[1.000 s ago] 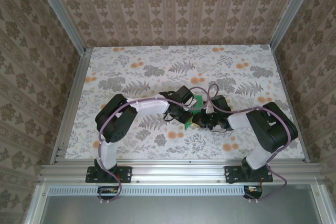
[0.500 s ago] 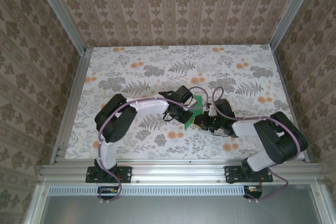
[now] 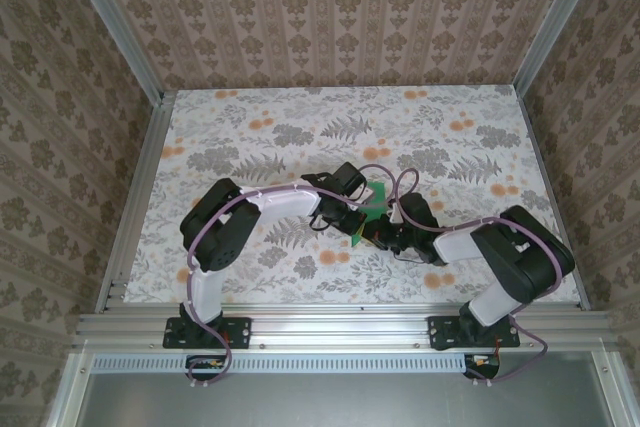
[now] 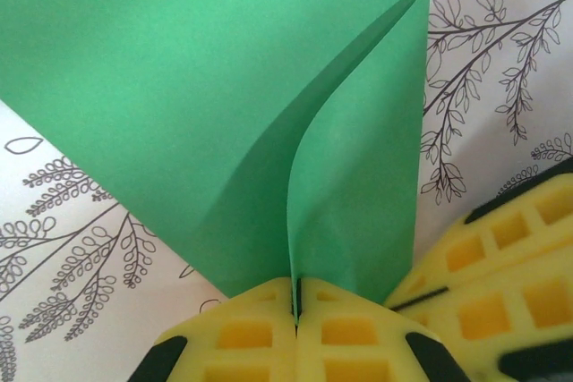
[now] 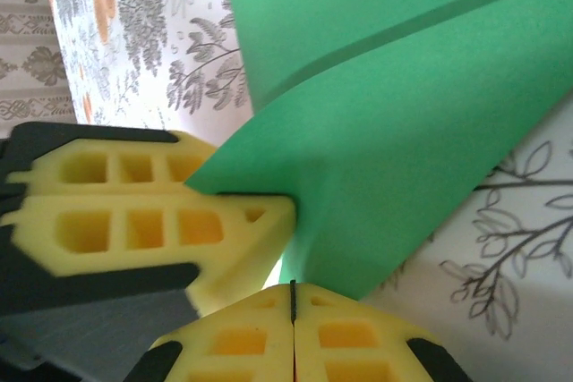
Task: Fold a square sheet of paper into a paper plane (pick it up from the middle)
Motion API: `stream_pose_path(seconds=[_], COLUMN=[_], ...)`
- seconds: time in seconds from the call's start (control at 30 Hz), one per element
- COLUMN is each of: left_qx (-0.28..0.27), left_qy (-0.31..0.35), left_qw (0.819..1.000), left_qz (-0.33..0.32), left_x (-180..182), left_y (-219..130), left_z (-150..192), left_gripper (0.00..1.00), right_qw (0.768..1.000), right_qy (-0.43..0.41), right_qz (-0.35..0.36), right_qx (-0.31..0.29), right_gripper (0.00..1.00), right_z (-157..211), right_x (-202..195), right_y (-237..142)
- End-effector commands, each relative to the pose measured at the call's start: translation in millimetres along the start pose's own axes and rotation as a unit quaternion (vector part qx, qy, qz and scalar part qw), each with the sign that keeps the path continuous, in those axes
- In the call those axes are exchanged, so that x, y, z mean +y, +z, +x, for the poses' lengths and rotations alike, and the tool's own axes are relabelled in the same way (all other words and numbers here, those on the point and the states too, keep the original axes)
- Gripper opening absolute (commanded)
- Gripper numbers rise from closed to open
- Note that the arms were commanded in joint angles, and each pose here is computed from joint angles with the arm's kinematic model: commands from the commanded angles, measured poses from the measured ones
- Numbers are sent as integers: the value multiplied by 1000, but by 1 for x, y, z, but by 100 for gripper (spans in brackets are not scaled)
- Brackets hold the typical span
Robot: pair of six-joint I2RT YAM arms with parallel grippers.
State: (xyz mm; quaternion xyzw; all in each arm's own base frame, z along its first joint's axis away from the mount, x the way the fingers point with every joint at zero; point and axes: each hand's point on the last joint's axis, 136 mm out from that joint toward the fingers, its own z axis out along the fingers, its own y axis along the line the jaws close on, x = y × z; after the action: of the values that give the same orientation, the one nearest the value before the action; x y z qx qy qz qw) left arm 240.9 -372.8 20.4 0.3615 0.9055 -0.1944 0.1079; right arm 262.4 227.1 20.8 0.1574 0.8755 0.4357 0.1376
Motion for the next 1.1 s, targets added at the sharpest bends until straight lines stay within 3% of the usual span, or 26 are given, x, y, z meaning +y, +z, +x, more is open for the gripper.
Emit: stream_pose_path(seconds=[0.0,0.4,0.83,1.07], left_qx=[73,76,82,83], left_qy=[-26,-30,-34,-35], left_qw=[997,996,996,996], left_qz=[-31,-33,-31,-28], left_x=[24,26,29,28], left_y=[15,15,17,18], left_z=[43,45,47,47], left_gripper=[2,2,2,2], right_qw=[1000,996,999,999], right_qy=[4,13,-28,-29], right_qz=[-7,83,29,29], right_qx=[-6,-2,-8,-7], right_gripper=[7,5,6,6], right_z=[-1,9,12,12], right_x=[1,-41,11,13], right_y=[4,6,-9,4])
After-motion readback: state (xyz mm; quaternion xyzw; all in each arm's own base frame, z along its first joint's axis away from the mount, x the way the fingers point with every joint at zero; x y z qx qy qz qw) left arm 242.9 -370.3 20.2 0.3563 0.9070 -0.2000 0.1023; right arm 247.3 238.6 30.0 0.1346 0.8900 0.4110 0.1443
